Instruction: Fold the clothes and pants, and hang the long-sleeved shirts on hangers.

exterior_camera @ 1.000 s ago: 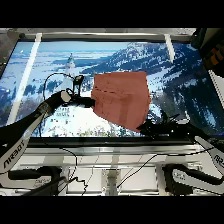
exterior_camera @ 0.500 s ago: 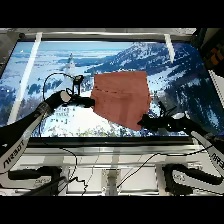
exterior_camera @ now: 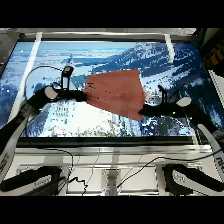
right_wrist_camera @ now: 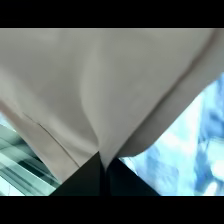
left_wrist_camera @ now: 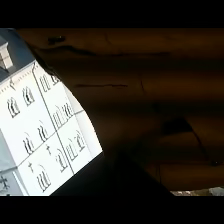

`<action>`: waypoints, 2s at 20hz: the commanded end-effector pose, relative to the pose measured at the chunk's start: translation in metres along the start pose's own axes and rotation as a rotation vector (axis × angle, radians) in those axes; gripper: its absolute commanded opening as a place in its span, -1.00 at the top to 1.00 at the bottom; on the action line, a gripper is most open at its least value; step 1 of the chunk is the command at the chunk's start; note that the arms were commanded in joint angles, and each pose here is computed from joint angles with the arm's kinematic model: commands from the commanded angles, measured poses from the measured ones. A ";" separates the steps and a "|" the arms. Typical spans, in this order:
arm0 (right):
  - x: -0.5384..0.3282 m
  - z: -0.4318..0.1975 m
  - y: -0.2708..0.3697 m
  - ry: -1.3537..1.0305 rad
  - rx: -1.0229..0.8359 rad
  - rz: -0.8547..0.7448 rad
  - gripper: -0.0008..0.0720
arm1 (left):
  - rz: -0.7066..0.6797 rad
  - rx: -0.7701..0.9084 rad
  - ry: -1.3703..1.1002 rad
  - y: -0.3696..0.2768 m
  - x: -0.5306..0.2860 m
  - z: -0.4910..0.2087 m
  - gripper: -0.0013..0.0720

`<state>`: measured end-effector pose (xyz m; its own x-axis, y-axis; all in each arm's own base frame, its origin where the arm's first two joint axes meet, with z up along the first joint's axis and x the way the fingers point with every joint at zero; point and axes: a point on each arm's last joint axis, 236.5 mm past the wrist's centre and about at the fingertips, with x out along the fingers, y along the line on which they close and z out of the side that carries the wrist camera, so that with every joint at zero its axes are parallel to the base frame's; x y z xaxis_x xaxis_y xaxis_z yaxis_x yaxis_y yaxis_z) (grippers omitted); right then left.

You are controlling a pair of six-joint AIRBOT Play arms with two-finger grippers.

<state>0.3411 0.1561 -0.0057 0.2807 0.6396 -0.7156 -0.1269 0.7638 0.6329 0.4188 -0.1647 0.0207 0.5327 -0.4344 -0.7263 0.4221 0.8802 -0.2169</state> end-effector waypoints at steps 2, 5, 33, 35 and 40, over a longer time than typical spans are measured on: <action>-0.073 0.060 0.082 -0.191 -0.284 -0.034 0.96 | 0.143 0.261 -0.167 0.001 -0.091 0.044 0.94; -0.130 0.083 0.126 -0.305 -0.433 -0.130 0.96 | 0.299 0.270 -0.324 0.008 -0.173 0.069 0.94; 0.012 0.110 0.036 -0.034 -0.248 -0.434 0.96 | -0.028 -0.545 -0.086 0.002 0.016 -0.007 0.93; 0.007 0.084 0.028 0.078 -0.230 -0.462 0.96 | -0.049 -0.503 -0.009 0.002 0.010 -0.022 0.93; -0.001 0.020 0.025 0.330 -0.164 -0.466 0.96 | -0.012 -0.403 0.213 0.034 -0.027 -0.062 0.93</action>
<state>0.3917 0.1734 0.0295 0.1887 0.2219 -0.9566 -0.2229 0.9584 0.1784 0.3991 -0.1365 0.0063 0.4774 -0.4594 -0.7490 0.0705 0.8697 -0.4885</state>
